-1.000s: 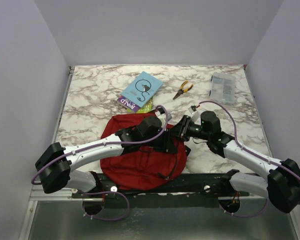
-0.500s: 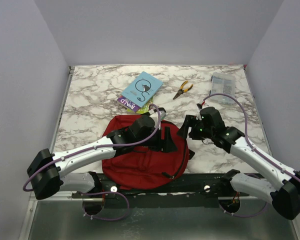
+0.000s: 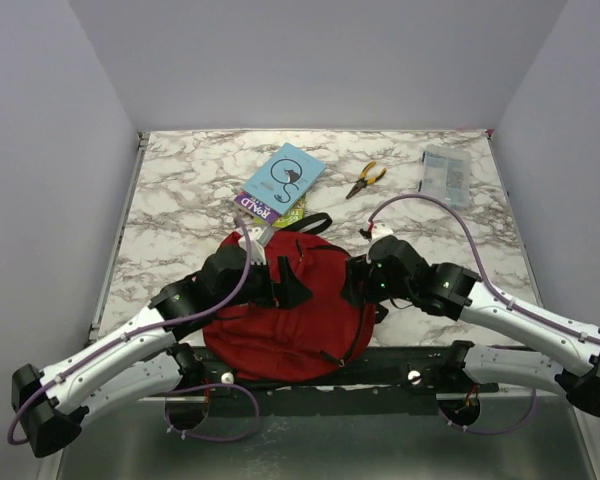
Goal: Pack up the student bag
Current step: Unzip the student bag at the center of the board.
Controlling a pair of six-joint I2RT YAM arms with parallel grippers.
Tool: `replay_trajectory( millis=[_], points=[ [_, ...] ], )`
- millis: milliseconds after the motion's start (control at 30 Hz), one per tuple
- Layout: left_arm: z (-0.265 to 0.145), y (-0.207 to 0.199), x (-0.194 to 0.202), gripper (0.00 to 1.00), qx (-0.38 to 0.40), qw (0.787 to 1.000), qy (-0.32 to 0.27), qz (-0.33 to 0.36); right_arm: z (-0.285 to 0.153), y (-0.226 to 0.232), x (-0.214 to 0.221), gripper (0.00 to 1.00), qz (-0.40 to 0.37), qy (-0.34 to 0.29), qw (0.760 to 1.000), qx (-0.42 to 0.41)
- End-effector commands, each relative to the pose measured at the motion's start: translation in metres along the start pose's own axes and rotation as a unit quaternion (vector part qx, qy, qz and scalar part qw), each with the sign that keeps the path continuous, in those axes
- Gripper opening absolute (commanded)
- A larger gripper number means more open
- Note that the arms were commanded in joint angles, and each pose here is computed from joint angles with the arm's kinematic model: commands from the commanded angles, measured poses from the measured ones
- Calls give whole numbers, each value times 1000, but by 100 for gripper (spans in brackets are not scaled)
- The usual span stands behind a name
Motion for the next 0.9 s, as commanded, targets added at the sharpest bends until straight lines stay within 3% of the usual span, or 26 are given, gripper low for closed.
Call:
replay_trajectory(
  millis=[0,200,333,433,533,867],
  points=[
    [-21,25,-6,91,-44,998,-39,-3,-11,18,-3,67,-43,-30,998,25],
    [-33,35,-6,95,-61,997,-45,-6,-32,9,-22,74,-53,-75,992,83],
    [-33,35,-4,96,-60,997,-46,-9,-48,21,-32,74,-64,-91,993,46],
    [-34,36,-7,96,-64,997,-49,-6,-50,53,-18,69,-99,-42,992,-68],
    [-36,34,-10,97,-63,996,-55,-4,-42,69,11,65,-109,17,985,-129],
    [-43,39,-12,98,-80,995,-60,-3,-11,74,100,62,-158,160,960,-169]
  ],
)
Point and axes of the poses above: each gripper's point midway between its finger pads, its own z axis out along the fingers, its own y axis along the line the jaws close on, x = y × z, the point moved 3 cm from there along -z, back along the fingers, and after that the axes turned 10 degrees about z, right-handed, at the moved point
